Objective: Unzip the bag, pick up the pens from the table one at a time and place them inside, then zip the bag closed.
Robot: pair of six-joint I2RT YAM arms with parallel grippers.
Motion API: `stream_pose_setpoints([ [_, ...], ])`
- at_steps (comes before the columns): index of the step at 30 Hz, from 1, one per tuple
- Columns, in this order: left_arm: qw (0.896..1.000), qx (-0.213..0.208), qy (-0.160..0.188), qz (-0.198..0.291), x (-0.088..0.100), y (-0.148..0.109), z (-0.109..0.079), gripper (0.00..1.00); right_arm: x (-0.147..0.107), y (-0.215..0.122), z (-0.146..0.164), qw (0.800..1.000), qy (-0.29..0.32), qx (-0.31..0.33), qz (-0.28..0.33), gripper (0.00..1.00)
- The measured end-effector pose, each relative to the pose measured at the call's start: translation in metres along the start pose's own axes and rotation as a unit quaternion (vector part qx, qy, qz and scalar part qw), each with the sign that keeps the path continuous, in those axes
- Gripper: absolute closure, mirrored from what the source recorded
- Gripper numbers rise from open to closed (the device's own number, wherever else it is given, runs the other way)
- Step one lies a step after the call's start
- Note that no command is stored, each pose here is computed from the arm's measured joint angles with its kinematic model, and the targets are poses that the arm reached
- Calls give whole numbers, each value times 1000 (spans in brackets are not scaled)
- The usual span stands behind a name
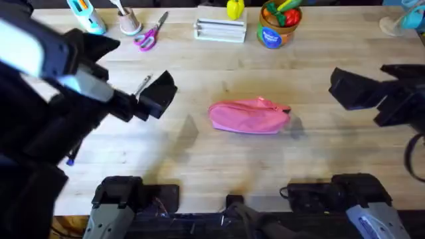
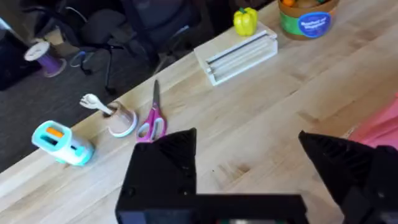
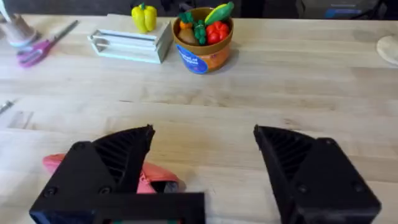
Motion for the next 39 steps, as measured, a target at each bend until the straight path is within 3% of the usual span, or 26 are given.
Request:
stream_pose_setpoints([
  [8, 994, -103, 11, 37, 19, 20, 0, 10, 15, 5, 15, 993, -76, 22, 85, 6],
  [12, 982, -174, 51, 57, 19, 26, -20, 9, 23, 6, 24, 990, -100, 45, 94, 6],
  [17, 956, -266, 115, 46, 23, 34, -60, 8, 26, 5, 28, 987, -119, 57, 91, 6],
  [23, 910, -371, 176, 46, 16, 54, -113, 9, 25, 4, 29, 986, -128, 60, 91, 6],
  [27, 883, -417, 211, 52, 4, 67, -135, 8, 25, 4, 29, 986, -129, 60, 91, 6],
  [31, 865, -447, 218, 69, -11, 76, -148, 8, 25, 4, 29, 986, -129, 60, 91, 6],
  [39, 839, -501, 194, 90, -33, 93, -171, 8, 25, 4, 29, 985, -133, 60, 91, 5],
])
Point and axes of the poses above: each hand's point on the last joint's axis, 136 mm out from that joint toward the fingers, its own y axis out along the fingers, its own z axis along the line the jaws close on, x = y × z, the point moved 1 cm from there along -y, back along the fingers, and after that the axes turned 12 degrees about y, right-handed, at the moved point
